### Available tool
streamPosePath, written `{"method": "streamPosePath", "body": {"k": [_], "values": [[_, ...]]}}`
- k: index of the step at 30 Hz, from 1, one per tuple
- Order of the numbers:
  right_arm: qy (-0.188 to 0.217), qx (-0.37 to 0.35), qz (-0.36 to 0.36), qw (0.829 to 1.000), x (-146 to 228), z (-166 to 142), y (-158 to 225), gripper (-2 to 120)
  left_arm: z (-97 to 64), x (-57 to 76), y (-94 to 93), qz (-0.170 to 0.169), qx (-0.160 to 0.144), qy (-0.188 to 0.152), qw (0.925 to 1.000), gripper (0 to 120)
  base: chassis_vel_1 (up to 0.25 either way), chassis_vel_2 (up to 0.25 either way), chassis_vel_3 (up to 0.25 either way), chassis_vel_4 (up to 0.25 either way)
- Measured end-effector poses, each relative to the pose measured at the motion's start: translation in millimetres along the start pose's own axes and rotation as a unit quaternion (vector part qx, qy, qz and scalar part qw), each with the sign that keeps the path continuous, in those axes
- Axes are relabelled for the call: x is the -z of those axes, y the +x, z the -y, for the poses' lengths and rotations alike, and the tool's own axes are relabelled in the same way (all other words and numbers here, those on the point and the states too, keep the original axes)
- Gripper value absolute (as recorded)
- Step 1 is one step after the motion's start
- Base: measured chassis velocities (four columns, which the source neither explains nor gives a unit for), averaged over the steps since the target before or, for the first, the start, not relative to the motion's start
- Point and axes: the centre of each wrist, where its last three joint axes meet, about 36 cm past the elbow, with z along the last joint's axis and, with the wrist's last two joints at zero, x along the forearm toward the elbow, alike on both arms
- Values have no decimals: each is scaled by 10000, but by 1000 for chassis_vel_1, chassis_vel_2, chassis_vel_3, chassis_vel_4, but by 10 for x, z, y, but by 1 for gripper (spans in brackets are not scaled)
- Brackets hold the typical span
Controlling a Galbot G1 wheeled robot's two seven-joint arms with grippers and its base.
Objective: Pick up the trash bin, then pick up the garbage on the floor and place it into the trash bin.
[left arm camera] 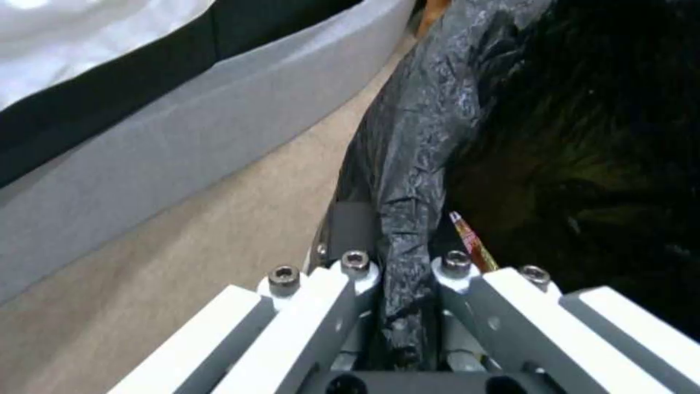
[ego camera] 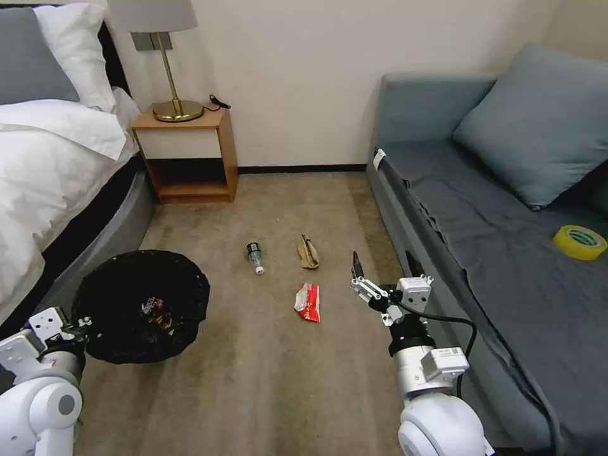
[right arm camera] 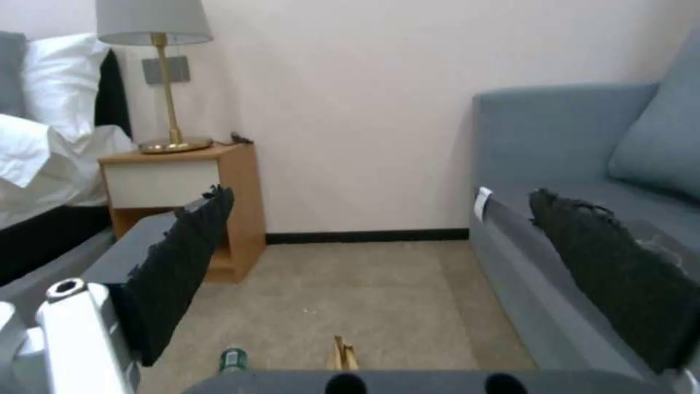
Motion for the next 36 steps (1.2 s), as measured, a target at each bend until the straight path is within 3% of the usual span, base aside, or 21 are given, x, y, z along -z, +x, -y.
{"method": "streamPosePath", "body": {"k": [21,32,36], "values": [[-95,253,-301,9992,-110,-56,-120,100,-169,104,-66,134,252,22,9996,2,-128,123,132,-127],[-136,375,-371,9985,-172,-96,-193,100,-201,105,-108,116,291,30,9995,2,-123,111,112,-118],[-214,594,-692,9956,-188,-118,-355,100,-225,100,-144,100,334,32,9994,2,-68,55,83,-65]]}}
